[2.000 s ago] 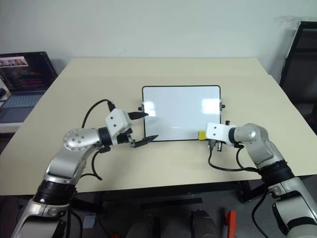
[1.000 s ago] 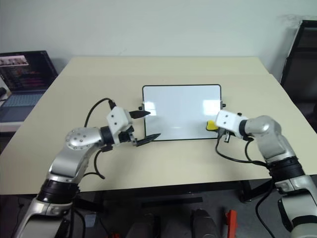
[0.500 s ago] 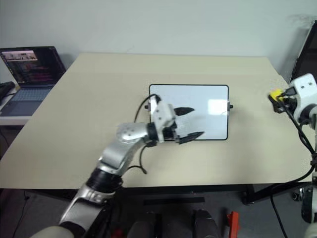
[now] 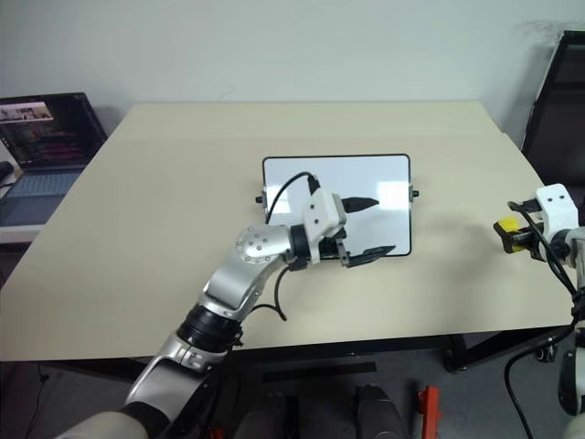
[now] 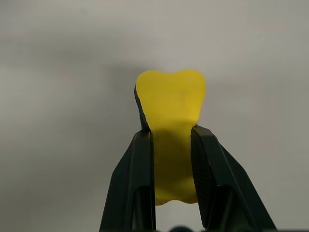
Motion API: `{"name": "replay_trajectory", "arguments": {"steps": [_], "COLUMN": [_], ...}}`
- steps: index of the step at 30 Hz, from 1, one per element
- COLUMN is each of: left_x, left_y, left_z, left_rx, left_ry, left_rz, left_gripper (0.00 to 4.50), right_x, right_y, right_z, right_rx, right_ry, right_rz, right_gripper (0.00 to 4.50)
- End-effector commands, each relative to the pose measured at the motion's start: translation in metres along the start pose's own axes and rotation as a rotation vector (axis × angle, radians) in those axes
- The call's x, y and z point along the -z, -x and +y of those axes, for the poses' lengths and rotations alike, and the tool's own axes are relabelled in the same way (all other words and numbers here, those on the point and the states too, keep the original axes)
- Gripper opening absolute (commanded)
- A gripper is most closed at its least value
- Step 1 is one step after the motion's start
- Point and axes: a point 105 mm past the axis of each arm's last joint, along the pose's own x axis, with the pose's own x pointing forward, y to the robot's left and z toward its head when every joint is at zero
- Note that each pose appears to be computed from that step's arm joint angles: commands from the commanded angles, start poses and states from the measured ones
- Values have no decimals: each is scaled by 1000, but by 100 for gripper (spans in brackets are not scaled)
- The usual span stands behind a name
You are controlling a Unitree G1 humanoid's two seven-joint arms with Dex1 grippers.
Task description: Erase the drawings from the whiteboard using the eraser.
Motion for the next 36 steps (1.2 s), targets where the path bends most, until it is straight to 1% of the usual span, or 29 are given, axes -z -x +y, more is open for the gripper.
{"name": "replay_trajectory", "arguments": {"steps": [1,4,6,7,8,15,17,19,20,21,22,24,25,26,28,29,31,32,34,36], "left_x": [-16,-15,-14,-14,-13,-12,-14,-25,-32,-39,-45,-52,-51,-49,-36,-29,-15,-10,10,31], "left_y": [1,3,4,4,5,8,10,18,27,40,54,91,109,125,163,179,210,220,241,251], "left_z": [1,0,1,1,2,5,11,32,49,69,86,117,127,134,146,149,148,147,141,132], "left_rx": [-7,-9,-14,-17,-19,-36,-67,-192,-290,-408,-511,-725,-806,-875,-1045,-1108,-1221,-1259,-1335,-1364], "left_ry": [-47,-48,-50,-51,-51,-54,-63,-68,-72,-70,-65,-84,-97,-106,-123,-128,-122,-117,-74,-18], "left_rz": [-44,-39,-33,-30,-28,-17,-26,-70,-99,-124,-143,-153,-138,-119,-39,-1,58,76,116,146], "left_gripper": [450,450,450,450,450,450,450,450,450,450,450,450,450,450,450,450,450,450,450,450], "right_x": [-4,-3,-2,-2,-2,-8,-18,-44,-59,-72,-78,-82,-81,-79,-74,-70,-61,-58,-49,-43], "right_y": [-2,-5,-6,-7,-7,-4,-1,3,5,5,3,-5,-9,-12,-18,-23,-33,-35,-43,-49], "right_z": [-9,-11,-12,-13,-12,-14,-13,-9,-4,2,6,13,20,24,28,30,44,50,65,81], "right_rx": [48,55,63,62,58,41,36,23,13,6,15,46,4,-18,11,26,17,9,-14,-51], "right_ry": [-23,-38,-44,-43,-43,-47,-43,-41,-47,-44,-41,-38,-103,-153,-199,-215,-199,-193,-206,-189], "right_rz": [30,46,55,55,55,47,10,-112,-192,-273,-325,-421,-462,-498,-564,-567,-586,-598,-616,-628], "right_gripper": [68,68,139,159,188,434,443,443,443,443,443,443,443,443,443,443,443,443,443,443]}}
